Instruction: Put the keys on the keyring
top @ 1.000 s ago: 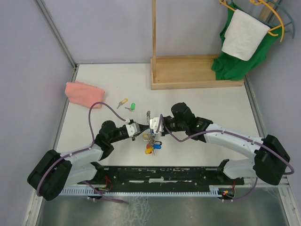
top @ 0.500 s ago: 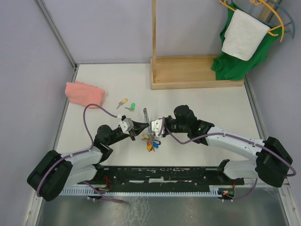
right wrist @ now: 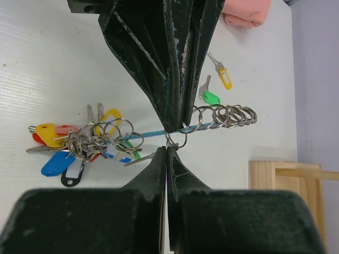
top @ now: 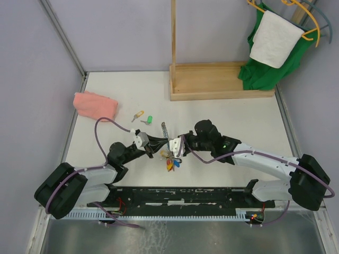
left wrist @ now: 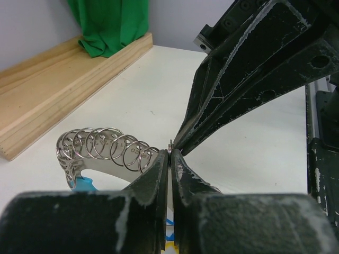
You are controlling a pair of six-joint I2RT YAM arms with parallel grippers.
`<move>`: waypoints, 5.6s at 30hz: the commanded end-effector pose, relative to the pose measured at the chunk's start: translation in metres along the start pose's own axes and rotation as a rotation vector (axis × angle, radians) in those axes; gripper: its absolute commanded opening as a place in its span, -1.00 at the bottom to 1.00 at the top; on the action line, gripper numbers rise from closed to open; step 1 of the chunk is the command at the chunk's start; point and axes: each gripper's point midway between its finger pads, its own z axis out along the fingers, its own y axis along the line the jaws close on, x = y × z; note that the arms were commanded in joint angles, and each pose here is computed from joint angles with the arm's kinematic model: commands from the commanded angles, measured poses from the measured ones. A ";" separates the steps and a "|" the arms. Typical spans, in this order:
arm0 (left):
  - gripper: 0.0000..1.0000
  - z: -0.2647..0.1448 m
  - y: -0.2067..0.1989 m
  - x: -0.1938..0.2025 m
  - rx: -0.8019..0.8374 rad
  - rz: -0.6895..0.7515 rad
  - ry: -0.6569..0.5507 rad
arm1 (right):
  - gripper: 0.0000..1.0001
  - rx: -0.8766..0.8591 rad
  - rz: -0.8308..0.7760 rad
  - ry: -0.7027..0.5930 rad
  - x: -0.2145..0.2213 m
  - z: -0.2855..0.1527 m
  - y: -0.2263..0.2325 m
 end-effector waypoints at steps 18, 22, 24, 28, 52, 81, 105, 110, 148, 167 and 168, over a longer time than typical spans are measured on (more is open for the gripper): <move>-0.32 0.006 -0.010 -0.001 0.141 0.198 0.081 | -0.99 -0.141 -0.178 0.086 -0.025 -0.015 -0.014; -0.27 0.010 -0.015 0.002 0.194 0.196 0.093 | -0.99 -0.147 -0.186 0.089 -0.024 -0.015 -0.013; -0.26 0.011 -0.016 0.003 0.210 0.201 0.100 | -0.99 -0.150 -0.191 0.087 -0.025 -0.015 -0.013; -0.27 0.014 -0.018 0.008 0.243 0.199 0.133 | -0.99 -0.156 -0.199 0.076 -0.027 -0.013 -0.012; -0.70 0.021 -0.020 0.015 0.293 0.160 0.170 | -0.99 -0.163 -0.199 0.090 -0.027 -0.012 -0.007; -0.95 0.019 -0.013 -0.009 0.162 0.066 0.055 | -0.91 0.066 -0.009 0.055 0.009 -0.007 0.010; -0.95 0.017 0.002 -0.009 0.046 0.009 0.043 | -0.10 0.182 0.342 -0.044 -0.004 -0.026 0.010; -0.95 0.017 0.009 -0.012 0.000 -0.008 0.029 | -0.10 0.283 0.477 -0.147 -0.011 -0.018 -0.002; -0.95 0.018 0.009 -0.023 -0.021 -0.043 -0.034 | -0.99 0.342 0.442 -0.157 0.003 0.004 -0.010; -0.83 0.014 0.003 -0.019 -0.036 -0.050 -0.068 | -0.99 0.182 0.093 0.083 0.010 -0.008 -0.015; -0.76 0.013 0.002 -0.017 -0.034 -0.042 -0.054 | -0.99 0.171 0.063 0.094 0.009 -0.010 -0.017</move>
